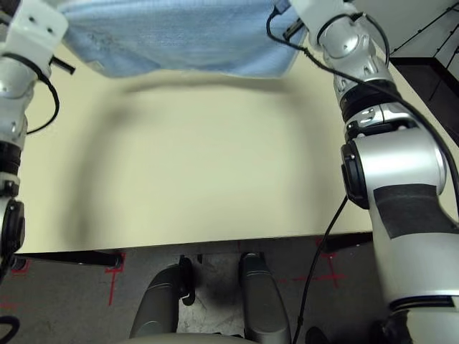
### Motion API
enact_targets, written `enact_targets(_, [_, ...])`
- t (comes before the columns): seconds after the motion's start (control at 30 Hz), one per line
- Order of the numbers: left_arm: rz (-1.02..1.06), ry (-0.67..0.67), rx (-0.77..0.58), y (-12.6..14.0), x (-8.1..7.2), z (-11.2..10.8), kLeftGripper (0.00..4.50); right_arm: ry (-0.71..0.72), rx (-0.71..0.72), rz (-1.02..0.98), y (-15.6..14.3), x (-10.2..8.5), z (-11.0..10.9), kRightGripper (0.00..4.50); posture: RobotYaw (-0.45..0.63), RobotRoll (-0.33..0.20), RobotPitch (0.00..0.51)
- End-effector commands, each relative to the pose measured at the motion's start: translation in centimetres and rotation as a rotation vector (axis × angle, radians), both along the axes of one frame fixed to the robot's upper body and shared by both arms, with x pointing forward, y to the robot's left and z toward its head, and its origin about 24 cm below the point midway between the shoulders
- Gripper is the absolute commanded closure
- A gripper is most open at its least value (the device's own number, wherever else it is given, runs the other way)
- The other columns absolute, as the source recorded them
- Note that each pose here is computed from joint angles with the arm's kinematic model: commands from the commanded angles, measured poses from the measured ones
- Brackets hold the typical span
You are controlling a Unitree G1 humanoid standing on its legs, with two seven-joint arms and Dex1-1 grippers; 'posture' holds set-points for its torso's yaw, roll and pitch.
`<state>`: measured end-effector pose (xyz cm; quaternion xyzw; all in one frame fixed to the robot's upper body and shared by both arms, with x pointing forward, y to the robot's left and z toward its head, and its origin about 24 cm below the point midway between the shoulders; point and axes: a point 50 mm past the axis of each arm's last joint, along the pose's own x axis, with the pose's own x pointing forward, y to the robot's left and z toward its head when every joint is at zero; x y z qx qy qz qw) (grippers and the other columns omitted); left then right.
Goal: Fold the towel and set it aside.
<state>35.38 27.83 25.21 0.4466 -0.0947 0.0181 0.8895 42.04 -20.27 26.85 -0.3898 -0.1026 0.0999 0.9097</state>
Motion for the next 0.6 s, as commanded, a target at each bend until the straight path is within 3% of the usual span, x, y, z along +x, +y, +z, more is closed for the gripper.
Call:
enact_targets(0.03, [0.009, 0.102, -0.006, 0.8, -2.4, -0.8, 4.46, 0.199, 0.017, 0.15, -1.8, -1.0, -2.2, 4.5, -0.13, 0.0, 0.237])
enact_targets(0.17, [-0.006, 0.221, -0.013, 1.0, -4.6, -2.1, 4.46, 0.42, 0.028, 0.347, -2.6, -2.9, -4.0, 4.5, -0.13, 0.0, 0.247])
enact_targets(0.37, [-0.104, 0.443, -0.057, 0.8, -7.4, -3.1, 4.46, 0.604, 0.038, 0.439, -3.6, -5.2, -4.0, 4.5, -0.13, 0.0, 0.245])
enact_targets(0.6, [-0.213, 0.624, -0.082, 1.1, -10.2, -2.5, 4.46, 0.803, 0.004, 0.497, -4.4, -7.4, -3.8, 4.5, -0.11, 0.0, 0.241])
